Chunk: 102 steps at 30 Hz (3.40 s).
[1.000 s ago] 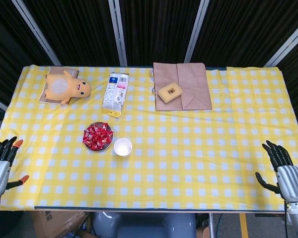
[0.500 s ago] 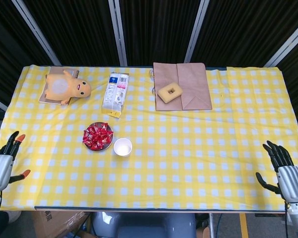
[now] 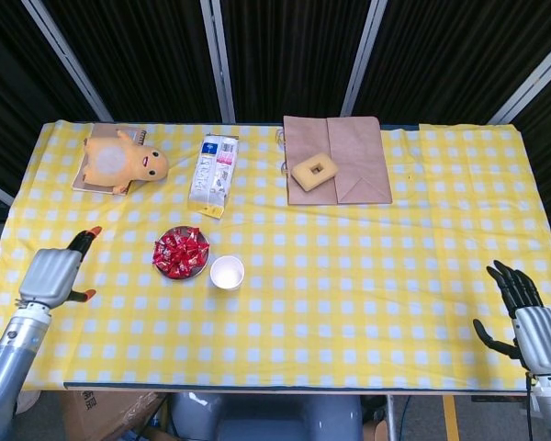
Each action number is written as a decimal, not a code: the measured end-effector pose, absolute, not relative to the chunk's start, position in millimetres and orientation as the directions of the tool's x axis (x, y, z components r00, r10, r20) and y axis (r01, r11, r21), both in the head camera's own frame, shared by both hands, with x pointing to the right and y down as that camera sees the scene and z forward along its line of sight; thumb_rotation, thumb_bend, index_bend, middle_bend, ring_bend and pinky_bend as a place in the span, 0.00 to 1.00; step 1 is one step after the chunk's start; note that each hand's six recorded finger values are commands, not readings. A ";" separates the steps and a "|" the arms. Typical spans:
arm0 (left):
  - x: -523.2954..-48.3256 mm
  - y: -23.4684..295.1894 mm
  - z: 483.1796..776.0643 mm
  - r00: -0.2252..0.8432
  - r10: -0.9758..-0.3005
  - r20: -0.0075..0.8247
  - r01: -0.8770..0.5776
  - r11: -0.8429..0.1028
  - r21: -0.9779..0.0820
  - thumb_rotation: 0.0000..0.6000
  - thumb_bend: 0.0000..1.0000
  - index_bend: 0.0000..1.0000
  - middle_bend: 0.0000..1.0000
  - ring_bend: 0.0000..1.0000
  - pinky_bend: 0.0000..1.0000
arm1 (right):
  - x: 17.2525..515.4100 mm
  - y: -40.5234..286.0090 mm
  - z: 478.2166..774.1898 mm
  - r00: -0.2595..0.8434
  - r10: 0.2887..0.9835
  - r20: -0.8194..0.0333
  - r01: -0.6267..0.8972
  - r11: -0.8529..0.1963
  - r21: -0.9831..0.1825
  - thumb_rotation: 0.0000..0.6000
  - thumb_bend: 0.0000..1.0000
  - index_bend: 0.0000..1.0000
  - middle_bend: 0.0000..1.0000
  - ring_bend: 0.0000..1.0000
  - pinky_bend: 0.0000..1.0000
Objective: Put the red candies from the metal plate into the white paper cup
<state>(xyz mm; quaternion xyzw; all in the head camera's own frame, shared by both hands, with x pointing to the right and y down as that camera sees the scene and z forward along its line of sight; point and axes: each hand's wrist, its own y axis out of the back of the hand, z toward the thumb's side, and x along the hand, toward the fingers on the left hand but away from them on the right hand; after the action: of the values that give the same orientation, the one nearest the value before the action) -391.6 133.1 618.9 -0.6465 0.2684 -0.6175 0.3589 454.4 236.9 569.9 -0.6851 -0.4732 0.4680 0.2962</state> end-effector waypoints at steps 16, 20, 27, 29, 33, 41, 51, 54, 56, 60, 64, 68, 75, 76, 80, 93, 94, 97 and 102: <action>-301.8 99.8 673.8 0.130 -0.707 0.696 0.197 -0.669 -0.717 1.00 0.16 0.22 0.19 0.89 0.89 | 458.0 233.7 566.8 0.108 0.925 -0.365 0.421 -0.375 -0.826 1.00 0.42 0.00 0.00 0.00 0.00; -289.6 94.8 685.2 0.122 -0.706 0.698 0.215 -0.667 -0.713 1.00 0.16 0.21 0.19 0.89 0.89 | 457.5 233.5 565.7 0.112 0.925 -0.364 0.430 -0.376 -0.821 1.00 0.42 0.00 0.00 0.00 0.00; -274.7 88.7 700.4 0.106 -0.702 0.704 0.232 -0.671 -0.704 1.00 0.16 0.19 0.18 0.90 0.89 | 456.7 233.3 565.9 0.115 0.923 -0.368 0.437 -0.380 -0.815 1.00 0.42 0.00 0.00 0.00 0.00; -271.7 88.9 703.6 0.102 -0.697 0.710 0.235 -0.677 -0.698 1.00 0.16 0.19 0.18 0.90 0.89 | 456.9 233.1 565.5 0.114 0.923 -0.367 0.440 -0.378 -0.815 1.00 0.42 0.00 0.00 0.00 0.00; -268.8 89.3 711.1 0.090 -0.692 0.717 0.246 -0.682 -0.689 1.00 0.16 0.20 0.18 0.90 0.89 | 457.1 232.6 565.1 0.113 0.924 -0.365 0.443 -0.376 -0.814 1.00 0.42 0.00 0.00 0.00 0.00; -269.2 86.9 719.5 0.065 -0.684 0.726 0.250 -0.694 -0.676 1.00 0.16 0.21 0.18 0.90 0.89 | 456.5 232.5 564.8 0.115 0.924 -0.364 0.446 -0.376 -0.812 1.00 0.42 0.00 0.00 0.00 0.00; -262.2 87.4 729.5 0.065 -0.675 0.735 0.258 -0.700 -0.666 1.00 0.16 0.23 0.19 0.90 0.89 | 456.5 232.1 565.0 0.113 0.924 -0.366 0.449 -0.376 -0.810 1.00 0.42 0.00 0.00 0.00 0.00; -260.1 87.3 731.7 0.064 -0.673 0.736 0.256 -0.702 -0.664 1.00 0.16 0.23 0.20 0.90 0.89 | 456.6 232.2 564.9 0.113 0.924 -0.366 0.450 -0.376 -0.810 1.00 0.42 0.00 0.00 0.00 0.00; -258.7 88.0 733.3 0.064 -0.672 0.738 0.257 -0.704 -0.662 1.00 0.16 0.24 0.21 0.90 0.89 | 456.6 232.1 564.9 0.113 0.924 -0.366 0.450 -0.376 -0.810 1.00 0.42 0.00 0.00 0.00 0.00; -257.0 89.5 735.6 0.064 -0.669 0.740 0.263 -0.704 -0.660 1.00 0.19 0.25 0.22 0.90 0.89 | 456.7 232.0 564.9 0.112 0.924 -0.366 0.451 -0.376 -0.810 1.00 0.42 0.00 0.00 0.00 0.00; -255.9 89.1 736.2 0.065 -0.674 0.736 0.267 -0.699 -0.664 1.00 0.19 0.25 0.23 0.90 0.89 | 456.4 232.1 564.9 0.114 0.923 -0.367 0.452 -0.377 -0.808 1.00 0.42 0.00 0.00 0.00 0.00; -254.2 85.7 733.2 0.070 -0.686 0.725 0.269 -0.687 -0.676 1.00 0.19 0.29 0.26 0.90 0.90 | 456.2 232.1 564.9 0.115 0.923 -0.367 0.452 -0.377 -0.808 1.00 0.42 0.00 0.00 0.00 0.00; -252.5 84.9 731.9 0.077 -0.695 0.715 0.297 -0.668 -0.682 1.00 0.19 0.35 0.34 0.90 0.90 | 455.6 231.9 564.7 0.116 0.924 -0.365 0.452 -0.376 -0.809 1.00 0.42 0.00 0.00 0.00 0.00; -252.1 85.7 732.7 0.078 -0.696 0.714 0.300 -0.667 -0.682 1.00 0.19 0.35 0.34 0.90 0.90 | 455.6 231.9 564.8 0.116 0.924 -0.366 0.451 -0.377 -0.809 1.00 0.42 0.00 0.00 0.00 0.00; -251.3 84.4 730.9 0.079 -0.706 0.703 0.314 -0.652 -0.690 1.00 0.19 0.34 0.34 0.90 0.90 | 455.2 232.2 564.8 0.117 0.923 -0.366 0.452 -0.378 -0.808 1.00 0.42 0.00 0.00 0.00 0.00; -245.8 78.9 718.3 0.088 -0.718 0.691 0.307 -0.640 -0.704 1.00 0.19 0.34 0.34 0.90 0.90 | 454.7 232.3 563.8 0.119 0.925 -0.361 0.453 -0.374 -0.809 1.00 0.42 0.00 0.00 0.00 0.00; -245.6 79.1 718.3 0.089 -0.717 0.692 0.309 -0.641 -0.703 1.00 0.19 0.34 0.34 0.90 0.90 | 454.8 232.2 563.6 0.119 0.925 -0.360 0.453 -0.373 -0.809 1.00 0.42 0.00 0.00 0.00 0.00; -244.9 83.5 722.2 0.086 -0.706 0.703 0.313 -0.651 -0.692 1.00 0.19 0.35 0.35 0.90 0.90 | 455.3 232.2 563.3 0.117 0.926 -0.360 0.454 -0.372 -0.809 1.00 0.42 0.00 0.00 0.00 0.00; -241.1 87.4 728.5 0.084 -0.701 0.708 0.319 -0.654 -0.686 1.00 0.19 0.36 0.36 0.90 0.90 | 455.0 232.2 563.1 0.119 0.926 -0.359 0.456 -0.372 -0.809 1.00 0.42 0.00 0.00 0.00 0.00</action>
<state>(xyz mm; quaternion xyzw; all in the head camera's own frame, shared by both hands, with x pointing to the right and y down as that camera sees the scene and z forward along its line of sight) -241.1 87.4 728.5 -0.6263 0.1527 -0.6594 0.3868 455.0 232.2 563.1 -0.6994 -0.4939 0.4436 0.2649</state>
